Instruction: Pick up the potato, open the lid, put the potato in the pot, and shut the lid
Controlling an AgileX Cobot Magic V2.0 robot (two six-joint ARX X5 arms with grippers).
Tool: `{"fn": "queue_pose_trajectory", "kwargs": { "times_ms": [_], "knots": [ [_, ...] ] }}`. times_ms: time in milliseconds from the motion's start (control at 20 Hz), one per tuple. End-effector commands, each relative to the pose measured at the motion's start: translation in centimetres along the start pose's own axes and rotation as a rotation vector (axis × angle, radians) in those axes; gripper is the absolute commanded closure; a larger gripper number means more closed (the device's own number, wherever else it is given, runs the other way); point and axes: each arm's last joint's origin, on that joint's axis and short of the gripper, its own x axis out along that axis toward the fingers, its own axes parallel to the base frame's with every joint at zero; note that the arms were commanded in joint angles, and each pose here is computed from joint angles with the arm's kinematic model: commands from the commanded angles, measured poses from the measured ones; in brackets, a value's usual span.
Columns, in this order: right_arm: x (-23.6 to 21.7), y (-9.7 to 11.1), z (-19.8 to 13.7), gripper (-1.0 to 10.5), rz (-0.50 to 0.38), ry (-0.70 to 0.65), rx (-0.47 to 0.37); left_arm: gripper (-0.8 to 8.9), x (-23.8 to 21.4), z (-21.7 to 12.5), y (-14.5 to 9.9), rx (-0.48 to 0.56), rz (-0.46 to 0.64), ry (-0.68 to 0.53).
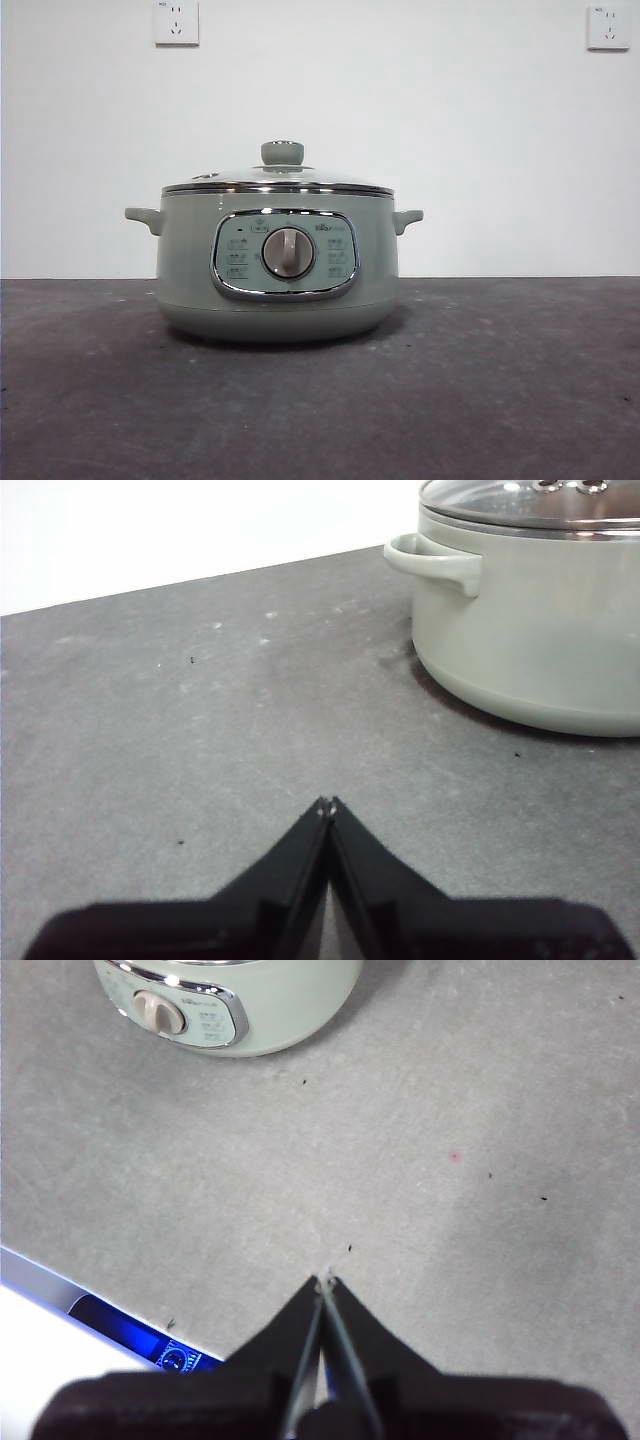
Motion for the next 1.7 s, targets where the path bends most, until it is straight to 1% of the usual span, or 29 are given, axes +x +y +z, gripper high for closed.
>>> {"fn": "queue_pose_trajectory", "kwargs": {
  "times_ms": [50, 100, 400, 1250, 1300, 1350, 1400, 1450, 1500, 1550, 1650, 1700],
  "knots": [
    [0.3, 0.0, -0.3, 9.5, -0.007, 0.035, -0.002, 8.17, -0.1, -0.1, 0.2, -0.021, 0.023, -0.034],
    [0.3, 0.0, -0.3, 9.5, -0.007, 0.035, -0.002, 8.17, -0.2, 0.0, 0.3, -0.03, 0.037, -0.049],
    [0.4, 0.1, -0.2, 9.5, -0.008, 0.04, -0.003, 8.17, -0.3, -0.1, 0.7, -0.131, 0.113, -0.043],
    [0.4, 0.1, -0.2, 9.5, -0.008, 0.04, -0.003, 8.17, -0.2, -0.1, 0.7, -0.131, 0.113, -0.034],
    [0.3, -0.1, -0.3, 9.5, -0.02, 0.036, 0.002, 8.17, -0.2, -0.1, 0.7, -0.131, 0.114, -0.034],
    [0.0, -0.5, -0.5, 9.5, -0.041, 0.02, -0.045, 8.17, -0.2, -0.1, 0.7, -0.131, 0.114, -0.034],
    [-0.2, -0.9, -0.6, 9.5, -0.062, 0.015, -0.074, 8.17, -0.2, -0.1, 0.7, -0.131, 0.114, -0.034],
    [-0.4, -1.6, -0.9, 9.5, -0.082, 0.012, -0.059, 8.17, -0.2, -0.1, 0.7, -0.131, 0.114, -0.034],
    [-0.6, -2.2, -1.3, 9.5, -0.104, -0.01, -0.03, 8.17, -0.2, -0.1, 0.7, -0.131, 0.114, -0.034],
    [-0.5, -2.8, -1.7, 9.5, -0.125, -0.077, 0.014, 8.17, -0.2, -0.1, 0.7, -0.131, 0.114, -0.034],
    [0.4, -4.1, -3.1, 9.5, -0.171, -0.296, 0.12, 8.17, -0.2, -0.1, 0.7, -0.131, 0.114, -0.033],
    [1.5, -4.7, -4.2, 9.5, -0.213, -0.424, 0.17, 8.17, -0.2, -0.1, 0.7, -0.131, 0.114, -0.033]
  ]
}}
